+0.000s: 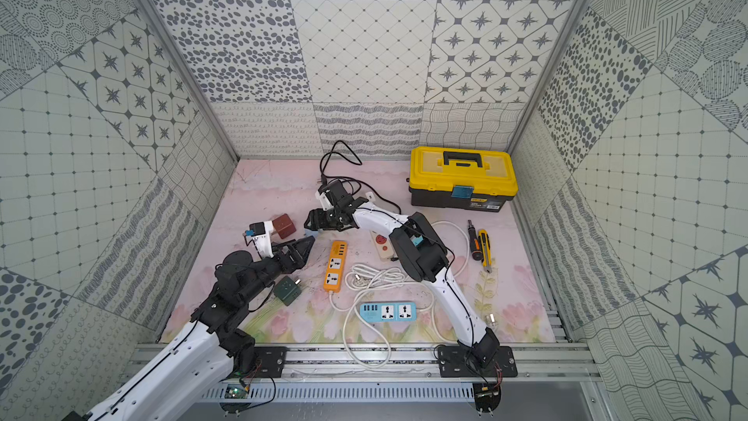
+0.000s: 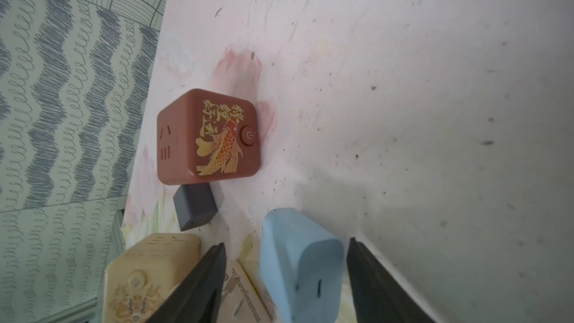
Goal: Pull the plug off the socket
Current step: Place the plug at the center of the board, then remove the plug from the socket.
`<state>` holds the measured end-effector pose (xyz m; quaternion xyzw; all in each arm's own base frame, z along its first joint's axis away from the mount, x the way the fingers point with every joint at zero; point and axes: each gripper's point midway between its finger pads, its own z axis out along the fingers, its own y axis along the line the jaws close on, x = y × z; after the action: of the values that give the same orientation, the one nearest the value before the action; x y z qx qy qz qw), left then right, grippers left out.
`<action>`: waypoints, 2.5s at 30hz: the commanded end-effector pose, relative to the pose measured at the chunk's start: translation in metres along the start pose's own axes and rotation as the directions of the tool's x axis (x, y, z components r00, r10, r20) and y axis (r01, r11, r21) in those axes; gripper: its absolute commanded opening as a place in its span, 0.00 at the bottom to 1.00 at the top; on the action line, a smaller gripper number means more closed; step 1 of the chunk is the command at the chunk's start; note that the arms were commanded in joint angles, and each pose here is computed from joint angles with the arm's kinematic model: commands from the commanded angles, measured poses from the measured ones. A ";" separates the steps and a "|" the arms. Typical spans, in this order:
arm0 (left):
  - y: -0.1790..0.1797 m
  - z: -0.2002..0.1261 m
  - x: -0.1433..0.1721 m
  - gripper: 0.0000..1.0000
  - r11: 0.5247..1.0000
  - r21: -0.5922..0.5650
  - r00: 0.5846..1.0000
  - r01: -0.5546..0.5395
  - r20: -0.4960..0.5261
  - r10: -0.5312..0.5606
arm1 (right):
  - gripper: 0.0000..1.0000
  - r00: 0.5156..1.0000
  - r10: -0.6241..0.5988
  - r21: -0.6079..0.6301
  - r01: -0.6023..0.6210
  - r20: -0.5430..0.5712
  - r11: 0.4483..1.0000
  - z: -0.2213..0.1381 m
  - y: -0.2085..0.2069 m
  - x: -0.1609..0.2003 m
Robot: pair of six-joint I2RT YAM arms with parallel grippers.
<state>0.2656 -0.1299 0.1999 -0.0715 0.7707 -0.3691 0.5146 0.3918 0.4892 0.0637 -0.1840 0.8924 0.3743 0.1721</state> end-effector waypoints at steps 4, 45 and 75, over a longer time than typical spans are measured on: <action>-0.024 0.000 -0.005 0.99 0.981 0.181 0.995 0.075 0.052 -0.086 | 0.79 0.967 -0.222 0.125 0.206 0.127 0.971 -0.080 0.026 -0.024; 0.043 0.158 0.079 0.48 0.891 -0.267 0.816 0.366 -0.368 -0.445 | 0.58 0.965 -0.224 0.609 0.097 0.135 0.787 -0.181 -0.128 -0.021; 0.048 0.248 0.114 0.29 0.805 -0.426 0.691 0.412 -0.430 -0.581 | 0.22 0.979 -0.205 0.580 0.155 0.022 0.800 -0.155 -0.137 -0.007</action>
<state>0.4339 -0.2693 0.0504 -0.2315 0.8694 -0.4064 0.1595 0.4397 0.2852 0.0820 -0.1840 0.9367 0.0642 0.2910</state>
